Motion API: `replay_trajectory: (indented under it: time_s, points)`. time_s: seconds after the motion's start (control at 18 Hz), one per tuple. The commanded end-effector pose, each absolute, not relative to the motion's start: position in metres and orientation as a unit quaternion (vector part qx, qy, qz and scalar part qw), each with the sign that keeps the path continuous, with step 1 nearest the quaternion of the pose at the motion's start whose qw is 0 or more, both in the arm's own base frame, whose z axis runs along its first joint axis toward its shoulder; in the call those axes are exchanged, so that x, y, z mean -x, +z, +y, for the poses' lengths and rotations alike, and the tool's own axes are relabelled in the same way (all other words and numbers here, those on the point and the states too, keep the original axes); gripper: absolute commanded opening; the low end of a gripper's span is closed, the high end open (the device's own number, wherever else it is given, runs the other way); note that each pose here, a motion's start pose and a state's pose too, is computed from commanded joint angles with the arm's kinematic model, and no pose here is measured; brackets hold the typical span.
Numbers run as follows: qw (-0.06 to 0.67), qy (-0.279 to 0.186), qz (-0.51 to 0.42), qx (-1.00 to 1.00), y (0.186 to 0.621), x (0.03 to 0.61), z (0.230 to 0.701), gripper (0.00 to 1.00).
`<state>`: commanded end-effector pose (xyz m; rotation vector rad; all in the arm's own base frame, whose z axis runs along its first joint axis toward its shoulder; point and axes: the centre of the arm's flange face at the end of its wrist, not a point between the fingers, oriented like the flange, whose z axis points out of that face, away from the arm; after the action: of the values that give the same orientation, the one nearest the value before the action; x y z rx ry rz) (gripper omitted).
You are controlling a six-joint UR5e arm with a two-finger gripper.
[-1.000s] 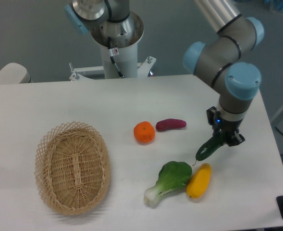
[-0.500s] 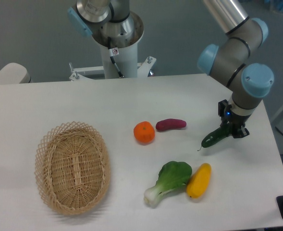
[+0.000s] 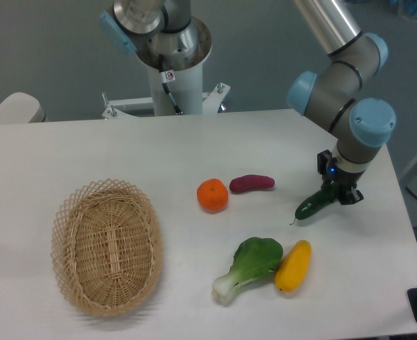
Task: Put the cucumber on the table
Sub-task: 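Lower the held cucumber onto the table beside the sweet potato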
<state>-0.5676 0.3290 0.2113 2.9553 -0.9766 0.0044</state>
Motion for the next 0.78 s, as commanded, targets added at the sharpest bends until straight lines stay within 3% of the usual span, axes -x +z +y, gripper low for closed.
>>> replay_trajectory:
  time_s: [0.44,0.5,0.67,0.78]
  points:
    - [0.014,0.016,-0.312,-0.95,0.2,0.557,0.327,0.2]
    - [0.014,0.014,-0.312,-0.95,0.201,0.558,0.327,0.28]
    - [0.011,0.009,-0.313,-0.95,0.204,0.56,0.329,0.96]
    - [0.01,0.001,-0.314,-0.949,0.212,0.561,0.332,1.0]
